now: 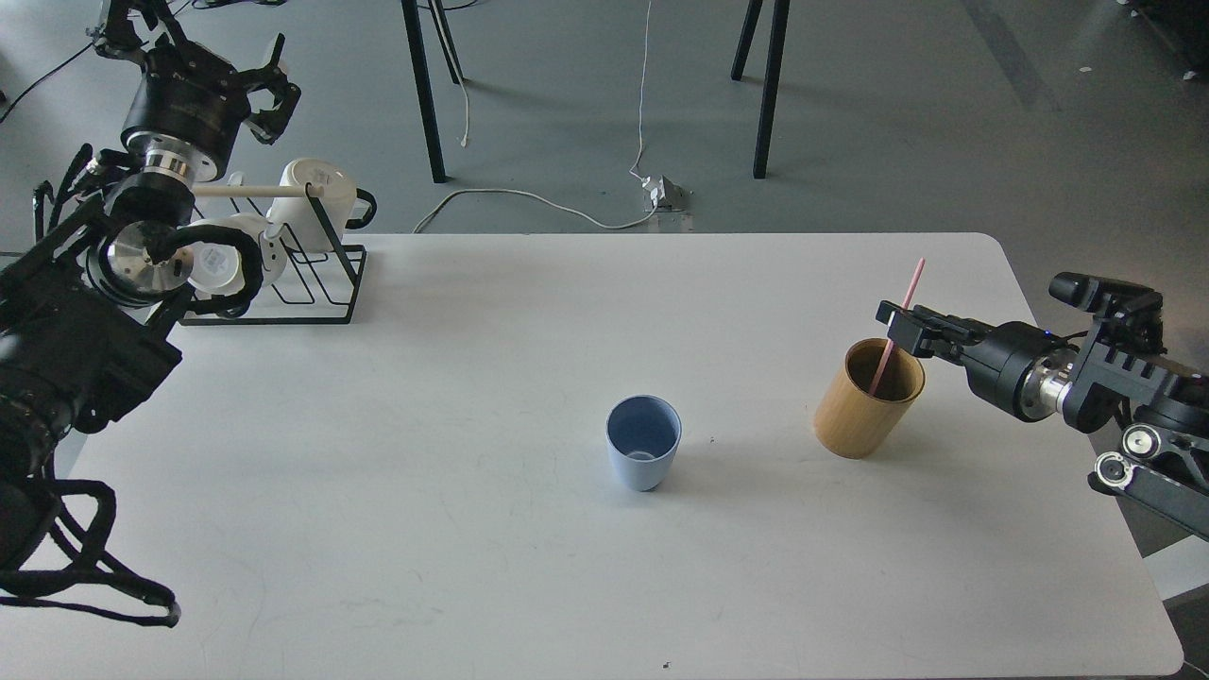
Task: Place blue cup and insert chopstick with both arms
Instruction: 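Reach the right gripper to the pink straw in the tan cup, then grasp the pink straw and lift it out of the tan cup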
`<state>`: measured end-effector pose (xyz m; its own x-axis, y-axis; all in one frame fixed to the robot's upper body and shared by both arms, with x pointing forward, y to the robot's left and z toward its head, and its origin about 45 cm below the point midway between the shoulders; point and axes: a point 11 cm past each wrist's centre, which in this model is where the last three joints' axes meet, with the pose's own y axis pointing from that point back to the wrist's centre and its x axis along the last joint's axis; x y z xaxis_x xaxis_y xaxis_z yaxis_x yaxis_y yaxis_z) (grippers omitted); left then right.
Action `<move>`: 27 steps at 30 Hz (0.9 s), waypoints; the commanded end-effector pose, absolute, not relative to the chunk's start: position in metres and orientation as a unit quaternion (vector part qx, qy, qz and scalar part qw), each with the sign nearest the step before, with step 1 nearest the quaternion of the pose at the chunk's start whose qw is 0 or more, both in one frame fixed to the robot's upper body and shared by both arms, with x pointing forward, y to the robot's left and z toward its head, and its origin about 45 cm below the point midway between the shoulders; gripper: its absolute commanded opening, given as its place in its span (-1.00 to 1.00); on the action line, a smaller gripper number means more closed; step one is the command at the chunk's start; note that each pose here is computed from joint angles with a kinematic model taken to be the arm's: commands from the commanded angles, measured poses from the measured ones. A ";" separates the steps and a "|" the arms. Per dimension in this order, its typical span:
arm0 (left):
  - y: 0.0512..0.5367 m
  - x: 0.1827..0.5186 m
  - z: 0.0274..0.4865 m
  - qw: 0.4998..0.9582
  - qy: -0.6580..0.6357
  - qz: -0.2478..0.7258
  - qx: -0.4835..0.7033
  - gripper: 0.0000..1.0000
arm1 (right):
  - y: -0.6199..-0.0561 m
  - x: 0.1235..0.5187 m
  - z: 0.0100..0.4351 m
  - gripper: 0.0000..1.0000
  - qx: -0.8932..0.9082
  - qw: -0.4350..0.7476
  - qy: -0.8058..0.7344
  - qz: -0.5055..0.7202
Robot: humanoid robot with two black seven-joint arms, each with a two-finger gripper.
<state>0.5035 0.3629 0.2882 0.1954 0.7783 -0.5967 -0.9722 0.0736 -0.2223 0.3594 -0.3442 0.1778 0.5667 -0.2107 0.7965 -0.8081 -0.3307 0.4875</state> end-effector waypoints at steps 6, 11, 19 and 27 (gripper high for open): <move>0.366 0.503 0.288 0.713 0.164 0.615 -0.294 0.99 | -0.348 0.359 0.175 -0.72 0.747 0.478 -0.337 0.316; 0.366 0.503 0.289 0.713 0.163 0.616 -0.293 0.99 | -0.345 0.363 0.180 -0.94 0.748 0.470 -0.342 0.320; 0.369 0.504 0.294 0.713 0.158 0.616 -0.296 0.99 | -0.351 0.353 0.204 -0.96 0.749 0.464 -0.334 0.336; 0.373 0.504 0.295 0.711 0.155 0.619 -0.295 0.99 | -0.351 0.366 0.294 -0.95 0.740 0.442 -0.330 0.385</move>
<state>0.5040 0.3711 0.2945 0.1886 0.7866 -0.5880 -0.9718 0.0631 -0.2272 0.3596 -0.3525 0.2584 0.5107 -0.1569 0.8453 -0.8223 -0.3763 0.4269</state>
